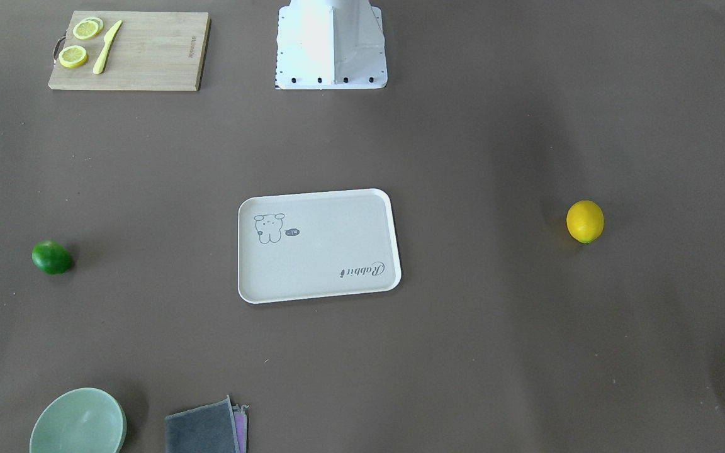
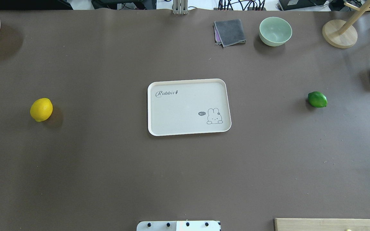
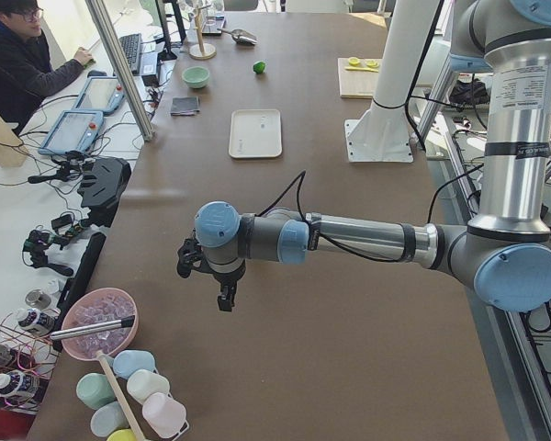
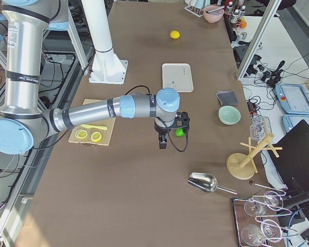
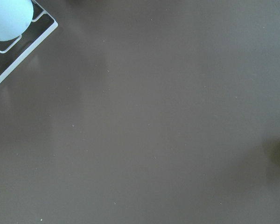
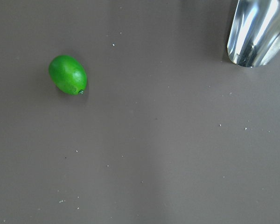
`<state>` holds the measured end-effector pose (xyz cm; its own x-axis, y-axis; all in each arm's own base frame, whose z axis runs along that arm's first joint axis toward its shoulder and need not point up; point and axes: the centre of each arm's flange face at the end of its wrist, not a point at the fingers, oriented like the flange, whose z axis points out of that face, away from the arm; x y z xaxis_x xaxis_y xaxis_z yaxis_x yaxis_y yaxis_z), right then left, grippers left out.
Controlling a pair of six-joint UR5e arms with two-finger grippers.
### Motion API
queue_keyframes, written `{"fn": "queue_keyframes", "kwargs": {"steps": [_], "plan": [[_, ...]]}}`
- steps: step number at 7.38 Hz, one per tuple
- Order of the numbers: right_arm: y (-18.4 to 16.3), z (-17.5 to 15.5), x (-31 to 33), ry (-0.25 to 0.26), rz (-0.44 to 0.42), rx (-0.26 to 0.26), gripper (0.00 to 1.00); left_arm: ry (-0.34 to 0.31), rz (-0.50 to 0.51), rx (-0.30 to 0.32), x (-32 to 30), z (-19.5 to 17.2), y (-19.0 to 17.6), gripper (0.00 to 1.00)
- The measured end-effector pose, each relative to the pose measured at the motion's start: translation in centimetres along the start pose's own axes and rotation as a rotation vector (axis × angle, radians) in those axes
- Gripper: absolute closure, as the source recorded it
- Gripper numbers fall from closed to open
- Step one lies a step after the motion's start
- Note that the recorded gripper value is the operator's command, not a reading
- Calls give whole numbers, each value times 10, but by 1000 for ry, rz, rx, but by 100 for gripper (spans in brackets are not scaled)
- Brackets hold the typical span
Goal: Place all lemons on tray
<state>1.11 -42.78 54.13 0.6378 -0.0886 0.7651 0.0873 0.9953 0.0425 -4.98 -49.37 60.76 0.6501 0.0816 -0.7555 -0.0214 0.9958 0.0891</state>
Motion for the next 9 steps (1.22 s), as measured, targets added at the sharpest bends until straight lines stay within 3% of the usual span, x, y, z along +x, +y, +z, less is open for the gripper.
{"fn": "queue_keyframes", "kwargs": {"steps": [3,6,9], "plan": [[-2,-3,-4,10,20,8,0,8,16,11,9,-4,-6,1],[-29,4,-40,19,56,3,0,21,-24,29,56,-10,-46,1],[-68,44,-96,60,40,-52,0,34,1,-37,143,30,-82,2]]}}
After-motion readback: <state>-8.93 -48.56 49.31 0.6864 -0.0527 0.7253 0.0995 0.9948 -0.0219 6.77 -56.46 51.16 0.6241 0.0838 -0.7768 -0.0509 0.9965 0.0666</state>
